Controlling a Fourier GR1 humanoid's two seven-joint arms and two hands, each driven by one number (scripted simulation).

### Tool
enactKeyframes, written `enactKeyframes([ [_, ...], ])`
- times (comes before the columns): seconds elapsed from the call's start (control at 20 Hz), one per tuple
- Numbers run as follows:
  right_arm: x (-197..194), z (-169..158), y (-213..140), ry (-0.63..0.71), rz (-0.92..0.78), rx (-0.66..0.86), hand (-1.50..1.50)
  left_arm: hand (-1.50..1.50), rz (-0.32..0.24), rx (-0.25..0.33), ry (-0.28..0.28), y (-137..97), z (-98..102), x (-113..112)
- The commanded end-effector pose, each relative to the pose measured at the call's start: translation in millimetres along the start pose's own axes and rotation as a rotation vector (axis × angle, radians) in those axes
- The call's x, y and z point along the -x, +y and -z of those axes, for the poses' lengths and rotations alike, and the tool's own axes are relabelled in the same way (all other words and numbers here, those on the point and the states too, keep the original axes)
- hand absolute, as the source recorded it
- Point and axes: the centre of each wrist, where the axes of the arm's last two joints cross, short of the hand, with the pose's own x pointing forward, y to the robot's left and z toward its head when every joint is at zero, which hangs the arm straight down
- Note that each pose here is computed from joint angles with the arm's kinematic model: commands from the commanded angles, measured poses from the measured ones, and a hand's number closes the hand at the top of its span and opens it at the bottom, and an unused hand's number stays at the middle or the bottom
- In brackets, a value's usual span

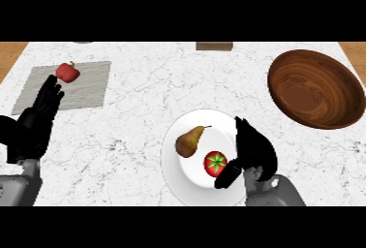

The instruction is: Pick the tomato from the plate and place it in the bowl

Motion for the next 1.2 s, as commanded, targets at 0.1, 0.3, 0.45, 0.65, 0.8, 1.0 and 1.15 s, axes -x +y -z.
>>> enactKeyframes([
  [0.1, -10.5, 5.3, 15.5, 0.212, -0.046, -0.082, -1.50, 0.00, 0.002, 0.005, -0.008, 2.3, -13.1, 5.7],
  [0.3, -1.7, 10.3, 29.6, 0.222, -0.042, -0.090, -1.50, 0.00, -0.012, 0.011, -0.011, -3.3, -4.6, 0.2],
  [0.45, -10.4, 4.9, 38.9, 0.227, -0.032, -0.075, -1.50, 0.00, -0.005, -0.001, -0.003, -7.0, 1.1, -9.7],
  [0.65, -14.4, 11.6, 20.3, 0.225, -0.026, -0.059, -1.50, 0.00, -0.004, 0.004, -0.013, 8.4, 1.4, -3.1],
  [0.8, -10.9, 21.8, 37.3, 0.251, -0.040, -0.071, -1.50, 0.00, -0.002, 0.011, -0.011, -3.7, -3.9, -4.6],
  [1.0, -6.4, 32.5, 32.4, 0.249, 0.016, -0.129, 1.50, 0.00, -0.016, 0.006, 0.005, 5.8, -4.4, -0.9],
  [1.15, -0.5, 41.1, 43.4, 0.159, -0.008, -0.141, 1.50, 0.00, 0.001, -0.009, -0.012, -7.8, 1.5, 7.7],
])
